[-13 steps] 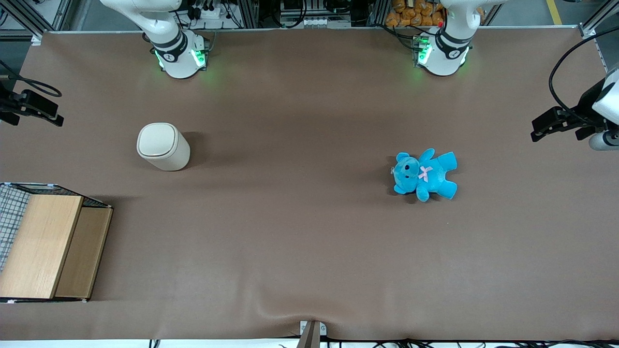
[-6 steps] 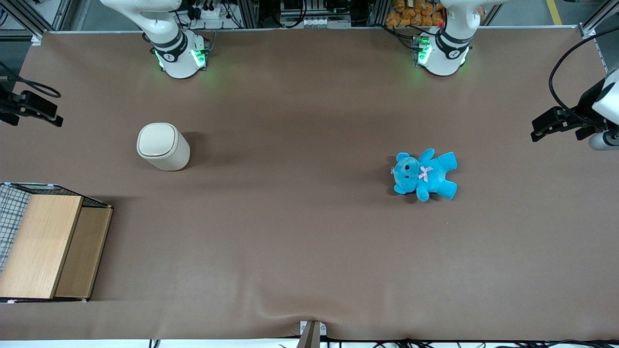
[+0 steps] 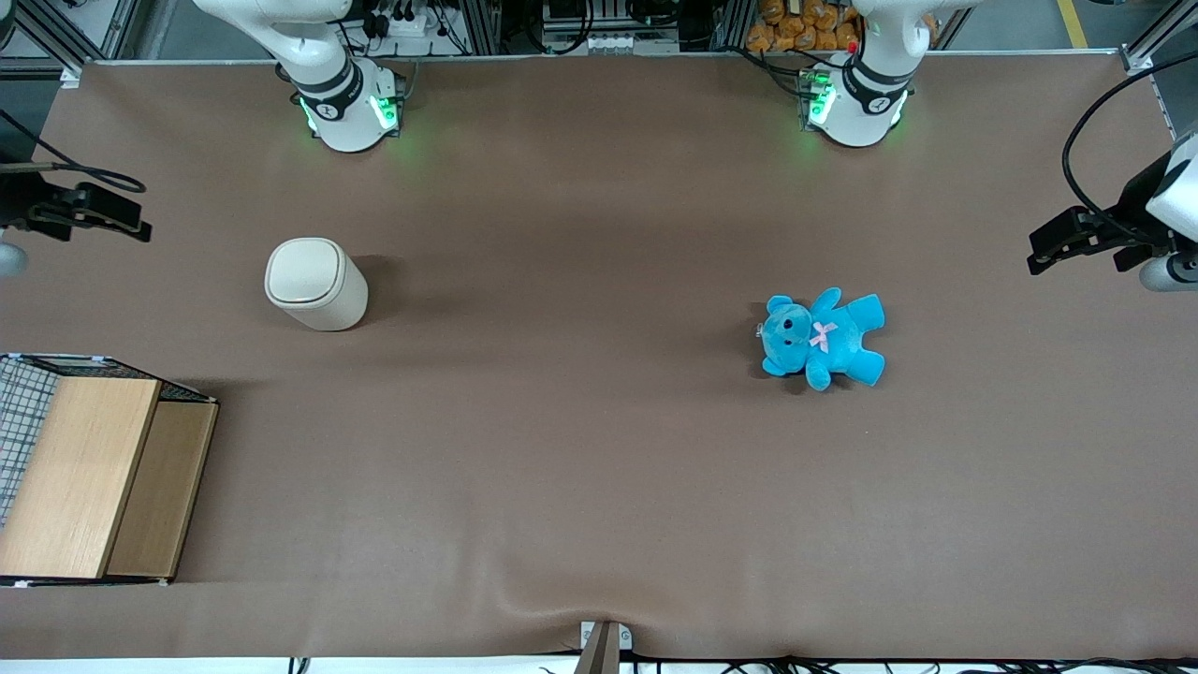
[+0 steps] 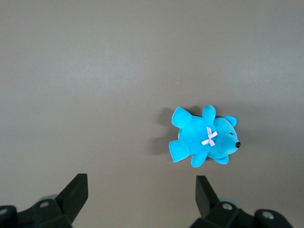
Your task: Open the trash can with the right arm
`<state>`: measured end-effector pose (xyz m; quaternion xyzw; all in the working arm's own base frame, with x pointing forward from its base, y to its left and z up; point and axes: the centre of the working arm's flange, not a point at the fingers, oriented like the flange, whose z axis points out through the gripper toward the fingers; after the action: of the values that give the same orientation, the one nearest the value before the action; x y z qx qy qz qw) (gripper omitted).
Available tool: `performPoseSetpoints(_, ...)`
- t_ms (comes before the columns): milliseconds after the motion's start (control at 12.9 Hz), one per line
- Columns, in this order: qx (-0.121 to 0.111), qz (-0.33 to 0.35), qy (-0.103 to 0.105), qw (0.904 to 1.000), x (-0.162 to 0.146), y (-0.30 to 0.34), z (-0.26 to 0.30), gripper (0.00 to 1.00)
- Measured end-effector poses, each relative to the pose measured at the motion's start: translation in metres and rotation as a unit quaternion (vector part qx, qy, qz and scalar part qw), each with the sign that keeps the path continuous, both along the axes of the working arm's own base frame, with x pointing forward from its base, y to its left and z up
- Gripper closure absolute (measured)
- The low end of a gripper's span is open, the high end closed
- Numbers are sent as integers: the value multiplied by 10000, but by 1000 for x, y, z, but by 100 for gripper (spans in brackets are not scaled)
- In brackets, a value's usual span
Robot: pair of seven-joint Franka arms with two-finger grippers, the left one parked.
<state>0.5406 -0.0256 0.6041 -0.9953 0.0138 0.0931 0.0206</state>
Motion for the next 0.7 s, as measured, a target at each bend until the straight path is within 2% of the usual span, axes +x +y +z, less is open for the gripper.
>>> performPoseSetpoints(78,59,-16,109,9999,-2,2,-10,4)
performPoseSetpoints(388,155,-131,511,9985,-12,6,-47,50)
performPoseSetpoints(621,269,-168,706,9970,-16,8,-73,87)
performPoseSetpoints(698,323,-171,746,9965,-18,10,-76,91)
